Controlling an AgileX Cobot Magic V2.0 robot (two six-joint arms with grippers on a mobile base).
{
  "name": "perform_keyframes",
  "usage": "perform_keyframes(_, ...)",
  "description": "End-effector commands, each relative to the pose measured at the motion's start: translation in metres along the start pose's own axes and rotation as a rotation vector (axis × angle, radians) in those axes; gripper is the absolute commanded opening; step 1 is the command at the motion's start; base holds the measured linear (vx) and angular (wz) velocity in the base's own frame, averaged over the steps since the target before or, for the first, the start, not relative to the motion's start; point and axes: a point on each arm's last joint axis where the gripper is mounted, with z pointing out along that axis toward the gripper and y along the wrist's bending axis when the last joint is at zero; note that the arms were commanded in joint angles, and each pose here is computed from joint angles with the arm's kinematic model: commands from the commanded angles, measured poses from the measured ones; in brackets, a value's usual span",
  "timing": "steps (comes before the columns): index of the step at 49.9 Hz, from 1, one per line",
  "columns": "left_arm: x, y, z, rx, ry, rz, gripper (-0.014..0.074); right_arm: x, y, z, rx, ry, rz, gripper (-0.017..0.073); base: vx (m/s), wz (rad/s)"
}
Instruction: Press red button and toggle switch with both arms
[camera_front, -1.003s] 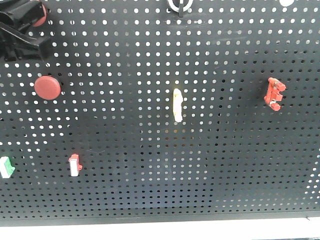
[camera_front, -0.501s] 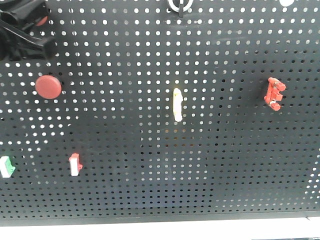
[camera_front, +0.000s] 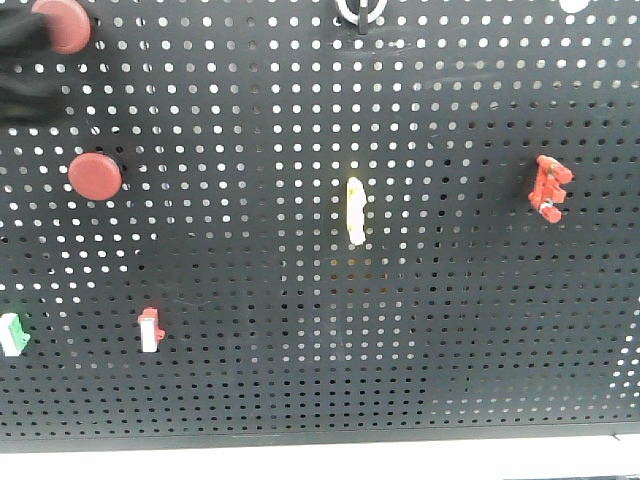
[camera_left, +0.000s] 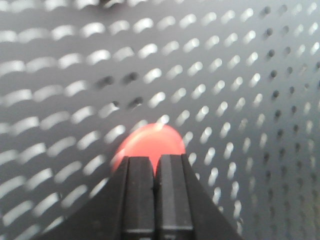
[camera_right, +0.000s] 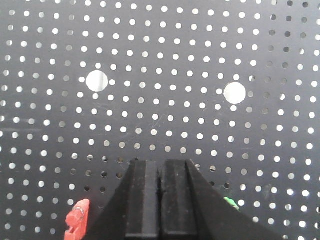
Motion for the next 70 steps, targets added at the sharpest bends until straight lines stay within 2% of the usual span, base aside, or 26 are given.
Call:
perform_keyframes(1,-0.036,0.005,-0.029,-0.011,-0.131,-0.020,0.0002,-0.019,0.001,0.001,-0.014,-0.110,-0.005,0.0000,0.00,0.00)
perform_keyframes(11,-0.043,0.008,-0.056,-0.025,-0.066,-0.006,0.0002,-0.022,0.003,0.003,-0.038,-0.180,-0.010,0.0000,0.00,0.00)
perform_keyframes(15,-0.045,0.008,-0.062,-0.027,-0.056,-0.006,0.0002,-0.023,0.006,0.007,-0.074,-0.235,-0.044,0.0000,0.00,0.00)
perform_keyframes(19,-0.046,0.009,-0.063,-0.027,-0.060,-0.006,0.0002,-0.020,0.009,0.013,-0.104,-0.230,-0.075,0.0000,0.00,0.00)
perform_keyframes(24,-0.046,0.009,-0.063,-0.027,-0.063,-0.007,0.0002,-0.020,0.016,0.021,-0.173,-0.211,-0.034,0.0000,0.00,0.00)
perform_keyframes(35,-0.044,0.008,-0.060,-0.026,-0.054,-0.008,0.0002,-0.036,0.054,0.051,-0.404,-0.203,-0.041,0.0000,0.00,0.00)
perform_keyframes(36,-0.044,0.008,-0.060,-0.026,-0.053,-0.008,0.0002,-0.038,0.059,0.054,-0.421,-0.203,-0.035,0.0000,0.00,0.00)
perform_keyframes(37,-0.044,0.008,-0.060,-0.026,-0.053,-0.008,0.0002,-0.044,0.074,0.067,-0.459,-0.184,-0.004,0.0000,0.00,0.00)
perform_keyframes(42,-0.044,0.008,-0.060,-0.026,-0.053,-0.009,0.0002,-0.052,0.095,0.081,-0.507,-0.173,0.026,0.0000,0.00,0.00)
perform_keyframes(60,-0.043,0.008,-0.060,-0.024,-0.052,-0.016,0.0002,-0.070,0.156,0.120,-0.579,-0.105,0.090,0.0000,0.00,0.00)
perform_keyframes(70,-0.043,0.008,-0.060,-0.024,-0.052,-0.016,0.0002,-0.066,0.171,0.139,-0.563,-0.061,0.094,0.0000,0.00,0.00)
